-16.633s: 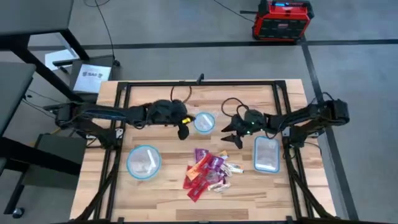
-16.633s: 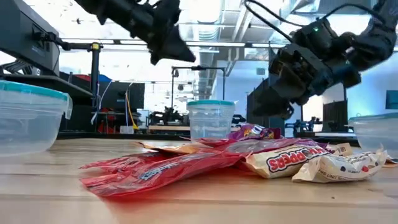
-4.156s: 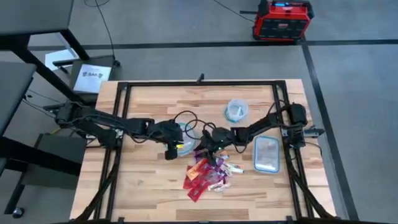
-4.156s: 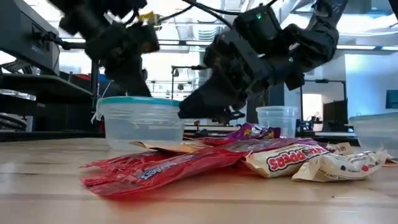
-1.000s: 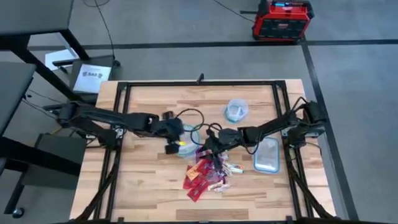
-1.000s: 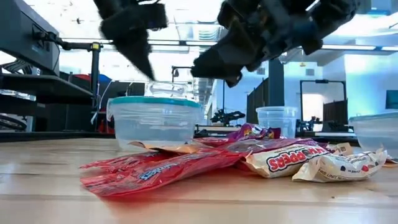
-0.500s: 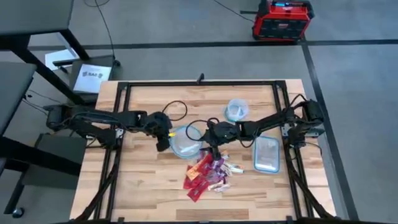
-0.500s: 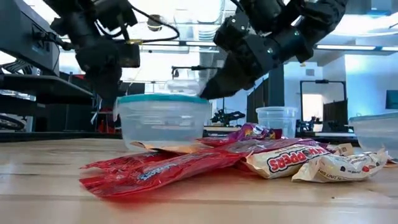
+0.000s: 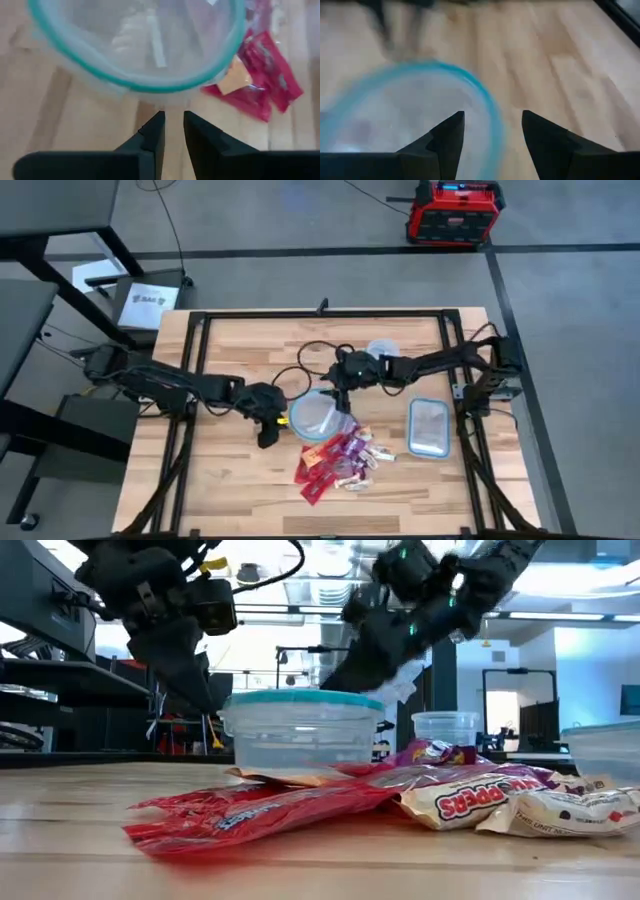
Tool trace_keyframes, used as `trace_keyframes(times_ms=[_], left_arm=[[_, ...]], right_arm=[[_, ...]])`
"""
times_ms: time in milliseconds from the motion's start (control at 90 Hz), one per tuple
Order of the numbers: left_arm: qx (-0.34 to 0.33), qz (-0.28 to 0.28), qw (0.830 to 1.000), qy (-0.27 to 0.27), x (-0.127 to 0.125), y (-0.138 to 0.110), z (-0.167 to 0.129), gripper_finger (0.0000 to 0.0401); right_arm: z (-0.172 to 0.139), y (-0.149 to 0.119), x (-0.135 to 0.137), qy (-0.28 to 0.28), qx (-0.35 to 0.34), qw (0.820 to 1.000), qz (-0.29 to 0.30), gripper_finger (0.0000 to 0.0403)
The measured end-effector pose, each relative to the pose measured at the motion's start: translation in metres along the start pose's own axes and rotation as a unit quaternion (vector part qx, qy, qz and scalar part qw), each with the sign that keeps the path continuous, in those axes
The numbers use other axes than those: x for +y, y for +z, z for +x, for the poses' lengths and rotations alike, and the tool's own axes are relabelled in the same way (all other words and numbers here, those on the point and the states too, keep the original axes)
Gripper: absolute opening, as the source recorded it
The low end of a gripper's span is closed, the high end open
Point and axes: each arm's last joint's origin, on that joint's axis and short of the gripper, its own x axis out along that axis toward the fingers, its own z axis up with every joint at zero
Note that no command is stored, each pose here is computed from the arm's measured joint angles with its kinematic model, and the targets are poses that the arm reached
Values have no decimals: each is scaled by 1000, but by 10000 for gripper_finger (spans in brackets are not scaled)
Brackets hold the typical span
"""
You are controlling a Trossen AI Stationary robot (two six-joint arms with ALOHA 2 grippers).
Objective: Sort candy
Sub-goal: Open the big circular transparent bin
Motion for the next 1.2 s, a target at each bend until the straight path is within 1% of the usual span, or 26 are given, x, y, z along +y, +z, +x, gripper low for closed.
trace_keyframes(times_ms=[67,144,200,278,389,478,611,711,789,911,1011,1067,1144,1200], left_arm=[[-2,16,999,38,-1,10,-11,56],[-21,39,996,82,-1,22,-21,56],[-34,57,993,96,3,31,-25,56],[-35,71,993,86,13,37,-23,56],[-20,54,994,97,30,37,-13,56],[2,45,995,84,36,36,-2,56],[32,39,997,52,28,30,16,56],[49,32,997,50,20,24,25,56],[48,26,998,40,12,21,29,56],[35,21,999,13,-1,21,28,56],[32,16,999,3,-4,21,25,56],[42,12,999,8,-3,18,22,56],[23,10,1000,5,-5,22,15,56],[12,10,1000,14,-5,24,7,56]], right_arm=[[-8,5,13,20,10,1000,5,185],[-11,2,28,33,33,999,9,185],[-10,0,35,37,38,998,19,185],[-2,-6,42,45,48,997,33,185],[15,-24,47,49,84,995,34,185],[22,-28,46,46,87,994,35,184],[23,-30,43,45,91,995,18,184],[21,-30,38,46,95,994,-6,184],[22,-30,31,43,93,994,-23,184],[22,-29,16,22,89,995,-33,184],[18,-25,6,5,81,996,-29,184],[14,-22,5,1,82,996,-28,184],[2,-10,7,2,65,997,-30,184],[-7,-2,12,6,52,998,-32,184]])
